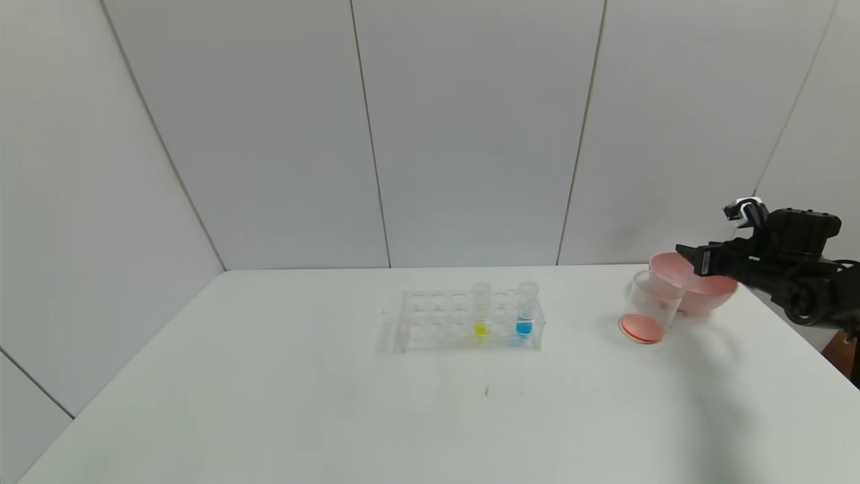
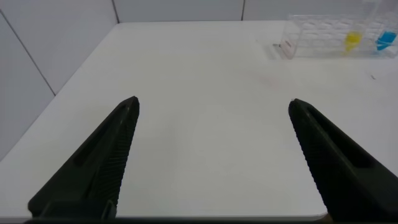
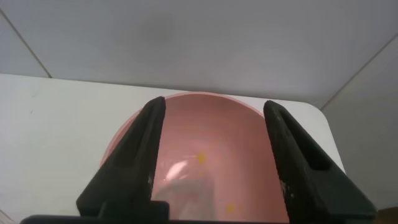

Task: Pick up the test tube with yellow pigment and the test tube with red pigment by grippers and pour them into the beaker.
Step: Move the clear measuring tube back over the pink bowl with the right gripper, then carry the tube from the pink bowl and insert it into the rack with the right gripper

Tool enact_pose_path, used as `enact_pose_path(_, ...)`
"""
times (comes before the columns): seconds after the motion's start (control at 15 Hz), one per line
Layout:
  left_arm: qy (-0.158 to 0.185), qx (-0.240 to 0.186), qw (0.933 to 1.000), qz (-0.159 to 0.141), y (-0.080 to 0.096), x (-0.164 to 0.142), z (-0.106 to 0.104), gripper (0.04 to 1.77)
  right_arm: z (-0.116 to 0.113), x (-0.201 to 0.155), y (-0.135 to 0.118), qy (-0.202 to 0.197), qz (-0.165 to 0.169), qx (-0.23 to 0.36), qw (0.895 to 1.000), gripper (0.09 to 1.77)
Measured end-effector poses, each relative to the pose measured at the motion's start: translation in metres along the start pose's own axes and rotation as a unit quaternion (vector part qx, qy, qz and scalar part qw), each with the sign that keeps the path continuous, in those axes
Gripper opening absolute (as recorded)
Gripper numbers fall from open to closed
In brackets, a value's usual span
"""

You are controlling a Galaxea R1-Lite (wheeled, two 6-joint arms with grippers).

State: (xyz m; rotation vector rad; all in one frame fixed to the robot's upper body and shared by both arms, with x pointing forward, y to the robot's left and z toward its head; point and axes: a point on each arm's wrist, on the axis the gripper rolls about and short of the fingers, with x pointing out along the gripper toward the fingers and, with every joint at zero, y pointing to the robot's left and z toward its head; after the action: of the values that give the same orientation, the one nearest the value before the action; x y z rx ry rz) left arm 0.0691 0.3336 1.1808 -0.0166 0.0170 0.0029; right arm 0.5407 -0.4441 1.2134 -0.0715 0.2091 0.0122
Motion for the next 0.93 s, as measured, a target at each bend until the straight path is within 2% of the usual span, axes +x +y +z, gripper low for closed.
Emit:
enact_pose_path(0.33, 0.0, 0.0, 1.0, 0.0, 0.0, 0.0, 0.0, 1.72, 0.007, -0.003, -0.001, -0.005, -0.004, -0.003, 1.0, 1.43)
enact_pose_path(0.53, 0.0, 0.0, 1.0, 0.0, 0.0, 0.0, 0.0, 1.72, 0.021, -0.009, 0.002, -0.018, -0.008, -0.005, 1.0, 1.51)
enact_pose_path(0.67, 0.0, 0.0, 1.0, 0.0, 0.0, 0.0, 0.0, 1.72, 0.033, -0.015, 0.006, -0.023, -0.027, -0.007, 0.999, 1.56)
enact_pose_path(0.8, 0.0, 0.0, 1.0, 0.0, 0.0, 0.0, 0.0, 1.72, 0.042, -0.022, 0.015, -0.003, -0.052, -0.005, 0.999, 1.59)
enact_pose_path(0.93, 0.0, 0.0, 1.0, 0.0, 0.0, 0.0, 0.0, 1.72, 0.056, -0.034, 0.028, 0.018, -0.053, 0.006, 0.998, 1.62)
